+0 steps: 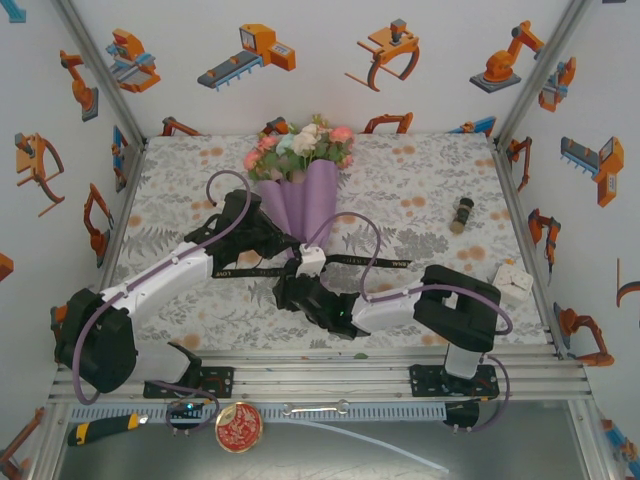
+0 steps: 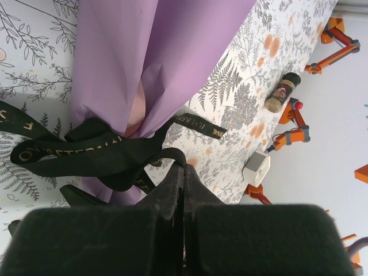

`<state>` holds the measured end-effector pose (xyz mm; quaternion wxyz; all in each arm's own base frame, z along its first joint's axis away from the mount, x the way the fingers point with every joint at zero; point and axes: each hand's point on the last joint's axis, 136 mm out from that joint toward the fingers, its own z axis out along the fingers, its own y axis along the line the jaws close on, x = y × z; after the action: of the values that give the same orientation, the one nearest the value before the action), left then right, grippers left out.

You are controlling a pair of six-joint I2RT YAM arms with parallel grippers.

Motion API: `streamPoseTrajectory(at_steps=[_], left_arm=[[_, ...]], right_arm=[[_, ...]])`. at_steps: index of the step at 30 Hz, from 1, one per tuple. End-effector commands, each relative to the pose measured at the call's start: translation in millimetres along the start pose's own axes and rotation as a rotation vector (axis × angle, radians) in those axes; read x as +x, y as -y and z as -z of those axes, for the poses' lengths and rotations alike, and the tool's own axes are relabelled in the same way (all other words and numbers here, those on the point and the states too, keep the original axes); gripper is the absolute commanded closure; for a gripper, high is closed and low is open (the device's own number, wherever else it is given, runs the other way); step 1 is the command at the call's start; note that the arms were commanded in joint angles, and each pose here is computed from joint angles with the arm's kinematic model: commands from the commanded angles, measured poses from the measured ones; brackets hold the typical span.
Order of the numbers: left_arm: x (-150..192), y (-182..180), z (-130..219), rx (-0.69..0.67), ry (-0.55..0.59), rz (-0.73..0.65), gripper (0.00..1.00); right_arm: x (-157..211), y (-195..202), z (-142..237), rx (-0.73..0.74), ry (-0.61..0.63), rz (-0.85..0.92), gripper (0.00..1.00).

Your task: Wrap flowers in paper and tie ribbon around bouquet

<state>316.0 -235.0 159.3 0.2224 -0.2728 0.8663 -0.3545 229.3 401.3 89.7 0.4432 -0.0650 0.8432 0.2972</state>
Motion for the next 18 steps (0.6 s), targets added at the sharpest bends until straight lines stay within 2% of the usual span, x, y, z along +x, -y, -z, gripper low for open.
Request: streamPoseTrajectory(at_steps=[1, 5, 11, 15, 18], left_arm=[[-4, 0, 0, -0.001, 0.011, 0.028, 1.00], [-5, -1, 1, 0.000, 0.013, 0.031, 1.00], [-5, -1, 1, 0.000, 0.012, 0.034, 1.00], [-6, -3, 1, -0.005, 0.010, 0.036, 1.00], [-7, -4, 1, -0.006, 0.012, 0.038, 1.00]], right_arm=[[-16, 2, -6, 0.045, 0.102, -0.075, 0.51], [-9, 6, -16, 0.067, 0.098, -0.069, 0.49], [1, 9, -29, 0.070, 0.091, -0.054, 0.60], [2, 9, -32, 0.057, 0.090, -0.047, 0.76], [1, 6, -30, 0.038, 0.084, -0.039, 0.94]])
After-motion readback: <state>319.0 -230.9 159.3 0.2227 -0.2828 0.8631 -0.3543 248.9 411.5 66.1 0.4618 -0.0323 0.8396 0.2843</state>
